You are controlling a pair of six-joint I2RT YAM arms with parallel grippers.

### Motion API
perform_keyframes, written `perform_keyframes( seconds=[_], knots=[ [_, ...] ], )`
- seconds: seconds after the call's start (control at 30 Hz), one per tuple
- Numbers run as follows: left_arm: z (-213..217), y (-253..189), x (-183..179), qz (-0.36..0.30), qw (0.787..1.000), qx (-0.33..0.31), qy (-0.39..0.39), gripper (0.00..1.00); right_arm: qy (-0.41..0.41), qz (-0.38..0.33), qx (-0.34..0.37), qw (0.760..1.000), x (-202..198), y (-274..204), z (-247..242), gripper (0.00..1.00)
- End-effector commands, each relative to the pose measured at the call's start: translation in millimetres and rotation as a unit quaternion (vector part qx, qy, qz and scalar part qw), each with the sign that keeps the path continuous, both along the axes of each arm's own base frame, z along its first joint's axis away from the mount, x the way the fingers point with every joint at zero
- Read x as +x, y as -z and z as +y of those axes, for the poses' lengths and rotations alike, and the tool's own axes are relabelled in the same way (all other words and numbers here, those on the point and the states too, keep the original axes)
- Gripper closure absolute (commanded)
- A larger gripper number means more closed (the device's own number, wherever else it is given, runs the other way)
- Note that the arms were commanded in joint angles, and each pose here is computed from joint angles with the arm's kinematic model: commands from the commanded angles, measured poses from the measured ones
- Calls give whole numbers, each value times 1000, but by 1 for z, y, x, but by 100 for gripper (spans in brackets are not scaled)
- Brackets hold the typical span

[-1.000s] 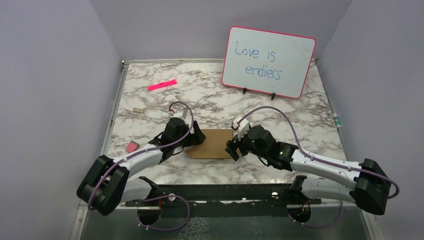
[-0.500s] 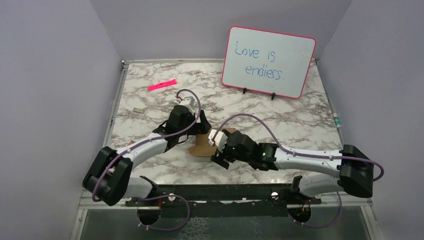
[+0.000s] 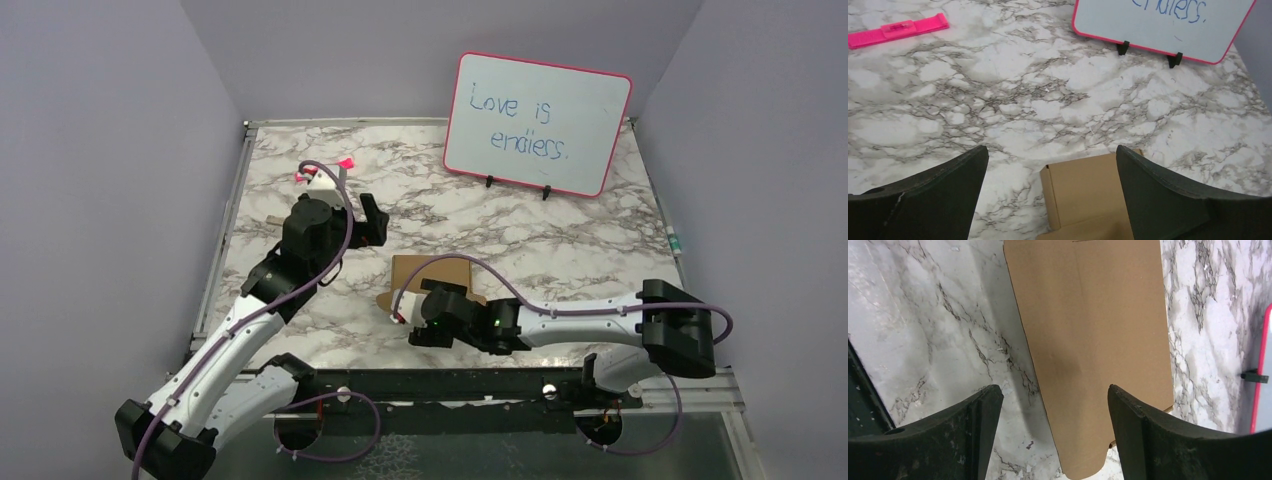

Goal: Fold the paper box

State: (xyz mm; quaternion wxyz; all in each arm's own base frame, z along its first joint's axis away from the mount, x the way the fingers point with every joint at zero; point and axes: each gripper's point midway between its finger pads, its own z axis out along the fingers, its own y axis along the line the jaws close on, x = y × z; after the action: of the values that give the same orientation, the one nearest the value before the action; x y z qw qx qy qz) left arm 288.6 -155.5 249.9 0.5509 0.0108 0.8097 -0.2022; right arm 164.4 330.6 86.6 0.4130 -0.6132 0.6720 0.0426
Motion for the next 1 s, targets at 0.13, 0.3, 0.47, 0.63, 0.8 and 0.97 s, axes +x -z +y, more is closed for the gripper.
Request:
perform_keyframes(
  seconds=[0.13,0.3,0.47,0.63,0.8,0.97],
  knots=[
    [48,37,-13,12,989,147,-28,1,4,-66,-60,996,13,0,1,19],
    [59,44,-16,12,986,160,-34,1,9,-80,-95,992,20,14,5,20],
    [60,44,-16,14,988,154,-30,1,16,-99,-125,987,25,28,6,22],
    [57,45,-17,15,990,142,-19,1,19,-120,-123,985,32,32,11,24],
    [54,46,-18,15,990,138,-7,1,12,-131,-129,983,34,40,14,34],
    [57,47,-18,16,990,137,-10,1,10,-143,-142,980,37,49,10,48]
  ],
)
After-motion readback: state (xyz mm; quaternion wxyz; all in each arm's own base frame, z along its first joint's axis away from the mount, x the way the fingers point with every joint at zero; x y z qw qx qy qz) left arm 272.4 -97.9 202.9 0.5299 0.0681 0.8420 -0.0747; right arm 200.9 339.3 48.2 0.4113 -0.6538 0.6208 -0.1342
